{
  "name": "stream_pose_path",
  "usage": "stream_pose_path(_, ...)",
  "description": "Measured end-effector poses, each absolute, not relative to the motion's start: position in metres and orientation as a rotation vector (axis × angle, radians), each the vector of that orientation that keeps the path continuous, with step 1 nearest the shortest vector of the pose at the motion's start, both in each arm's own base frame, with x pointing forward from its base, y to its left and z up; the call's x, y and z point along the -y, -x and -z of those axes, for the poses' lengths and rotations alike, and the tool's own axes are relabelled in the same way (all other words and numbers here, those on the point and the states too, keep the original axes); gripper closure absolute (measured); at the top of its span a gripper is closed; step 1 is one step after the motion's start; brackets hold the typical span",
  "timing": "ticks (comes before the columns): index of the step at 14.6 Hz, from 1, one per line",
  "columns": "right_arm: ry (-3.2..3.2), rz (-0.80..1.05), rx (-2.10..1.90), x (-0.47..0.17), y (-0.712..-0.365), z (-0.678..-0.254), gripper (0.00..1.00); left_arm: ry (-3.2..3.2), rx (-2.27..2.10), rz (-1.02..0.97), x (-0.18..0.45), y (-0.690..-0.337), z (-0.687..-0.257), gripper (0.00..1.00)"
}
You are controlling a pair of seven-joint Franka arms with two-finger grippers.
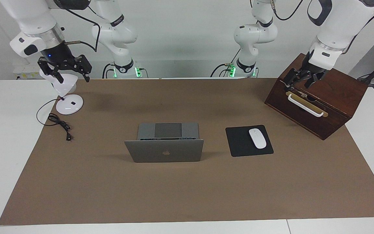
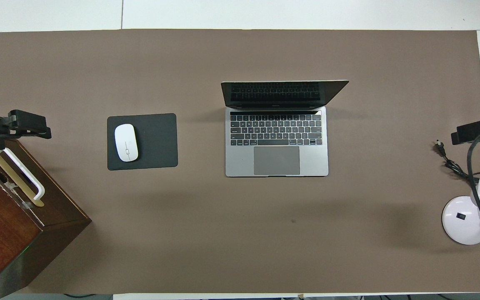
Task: Close laptop with both arms
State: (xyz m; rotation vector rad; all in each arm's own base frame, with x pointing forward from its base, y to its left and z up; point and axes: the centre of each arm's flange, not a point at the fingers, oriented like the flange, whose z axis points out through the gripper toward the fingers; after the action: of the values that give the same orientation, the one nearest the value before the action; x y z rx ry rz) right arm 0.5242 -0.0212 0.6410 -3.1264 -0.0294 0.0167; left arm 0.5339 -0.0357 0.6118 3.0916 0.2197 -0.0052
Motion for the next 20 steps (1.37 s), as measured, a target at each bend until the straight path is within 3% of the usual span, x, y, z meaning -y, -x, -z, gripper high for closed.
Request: stream_pose_path(20, 3.127, -0.006, 0.031, 0.021, -0.525, -0.642, 0.0, -3.087, -0.206, -0.076, 0.042, -0.542, -0.591, 0.0)
